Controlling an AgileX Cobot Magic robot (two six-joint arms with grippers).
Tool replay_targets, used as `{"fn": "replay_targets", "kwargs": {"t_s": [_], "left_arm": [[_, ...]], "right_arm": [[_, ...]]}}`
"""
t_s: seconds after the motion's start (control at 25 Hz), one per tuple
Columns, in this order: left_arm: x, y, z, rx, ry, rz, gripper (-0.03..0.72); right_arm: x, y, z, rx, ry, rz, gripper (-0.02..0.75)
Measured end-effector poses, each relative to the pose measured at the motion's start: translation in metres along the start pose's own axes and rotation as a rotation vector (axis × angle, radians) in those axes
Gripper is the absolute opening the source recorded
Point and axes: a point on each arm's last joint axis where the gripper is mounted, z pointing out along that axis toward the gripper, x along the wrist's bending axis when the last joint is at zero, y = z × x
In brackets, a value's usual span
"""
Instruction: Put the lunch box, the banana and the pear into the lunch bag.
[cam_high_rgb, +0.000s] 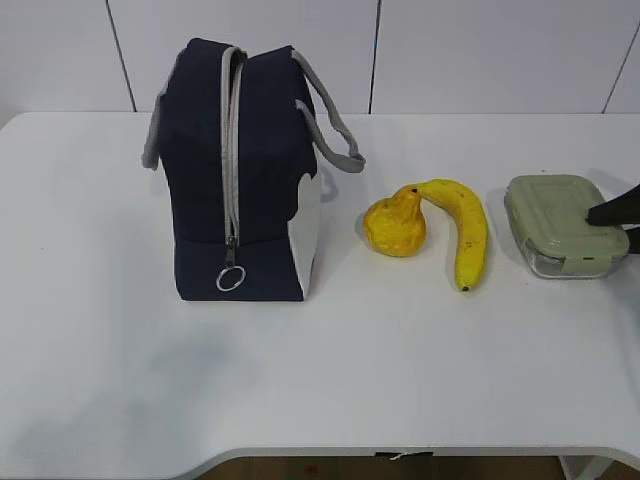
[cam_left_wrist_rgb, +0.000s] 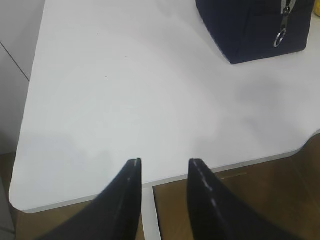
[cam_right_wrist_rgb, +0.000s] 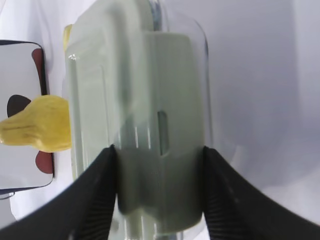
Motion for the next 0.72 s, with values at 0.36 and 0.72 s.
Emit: {"fn": "replay_targets", "kwargs": {"t_s": [0.36,0.72], "left_arm": [[0.0,0.0,0.0,0.0,0.0,0.0,0.239],[-0.0029,0.0007,0.0005,0.0,-0.033,-0.017,0.24]], "right_arm": [[0.0016,0.0011,0.0003,-0.013,0.023,-0.048,0.366],[0.006,0.0071,-0.0003,-0.08,0.072,-0.03,0.363]]}}
